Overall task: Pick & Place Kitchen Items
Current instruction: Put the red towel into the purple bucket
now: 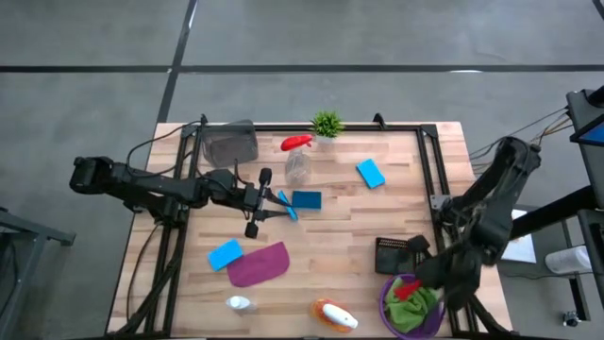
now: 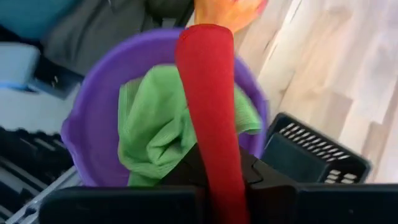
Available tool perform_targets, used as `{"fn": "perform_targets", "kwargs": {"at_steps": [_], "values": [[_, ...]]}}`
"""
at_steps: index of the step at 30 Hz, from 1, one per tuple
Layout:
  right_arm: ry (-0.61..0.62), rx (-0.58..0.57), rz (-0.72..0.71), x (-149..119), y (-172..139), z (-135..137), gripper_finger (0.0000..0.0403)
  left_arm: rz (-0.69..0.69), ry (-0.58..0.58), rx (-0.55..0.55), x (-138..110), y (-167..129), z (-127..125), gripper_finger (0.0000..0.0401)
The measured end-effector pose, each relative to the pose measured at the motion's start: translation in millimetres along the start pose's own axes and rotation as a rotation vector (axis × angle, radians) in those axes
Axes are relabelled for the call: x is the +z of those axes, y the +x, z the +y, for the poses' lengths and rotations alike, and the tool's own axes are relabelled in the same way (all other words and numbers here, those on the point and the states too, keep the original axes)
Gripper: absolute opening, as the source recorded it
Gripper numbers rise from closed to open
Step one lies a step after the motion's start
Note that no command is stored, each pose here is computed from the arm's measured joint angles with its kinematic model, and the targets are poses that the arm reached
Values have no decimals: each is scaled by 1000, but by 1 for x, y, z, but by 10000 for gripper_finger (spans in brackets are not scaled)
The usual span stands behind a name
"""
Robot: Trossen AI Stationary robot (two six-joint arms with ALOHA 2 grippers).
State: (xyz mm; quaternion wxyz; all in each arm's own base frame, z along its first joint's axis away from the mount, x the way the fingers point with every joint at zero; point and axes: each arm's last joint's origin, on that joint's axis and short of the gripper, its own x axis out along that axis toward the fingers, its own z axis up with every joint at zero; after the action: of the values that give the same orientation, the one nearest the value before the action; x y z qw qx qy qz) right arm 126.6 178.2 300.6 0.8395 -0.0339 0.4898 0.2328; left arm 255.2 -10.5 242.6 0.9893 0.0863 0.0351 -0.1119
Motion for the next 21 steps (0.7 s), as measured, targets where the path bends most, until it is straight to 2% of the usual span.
{"fn": "perform_targets", "kwargs": {"at_steps": [12,15,21], "values": [[54,-58,202,4,50,23,18,6,3,30,0,0,1,95],[47,-109,275,6,56,26,18,13,4,75,0,0,2,95],[38,-235,411,20,56,33,18,20,2,78,-1,0,2,95]]}}
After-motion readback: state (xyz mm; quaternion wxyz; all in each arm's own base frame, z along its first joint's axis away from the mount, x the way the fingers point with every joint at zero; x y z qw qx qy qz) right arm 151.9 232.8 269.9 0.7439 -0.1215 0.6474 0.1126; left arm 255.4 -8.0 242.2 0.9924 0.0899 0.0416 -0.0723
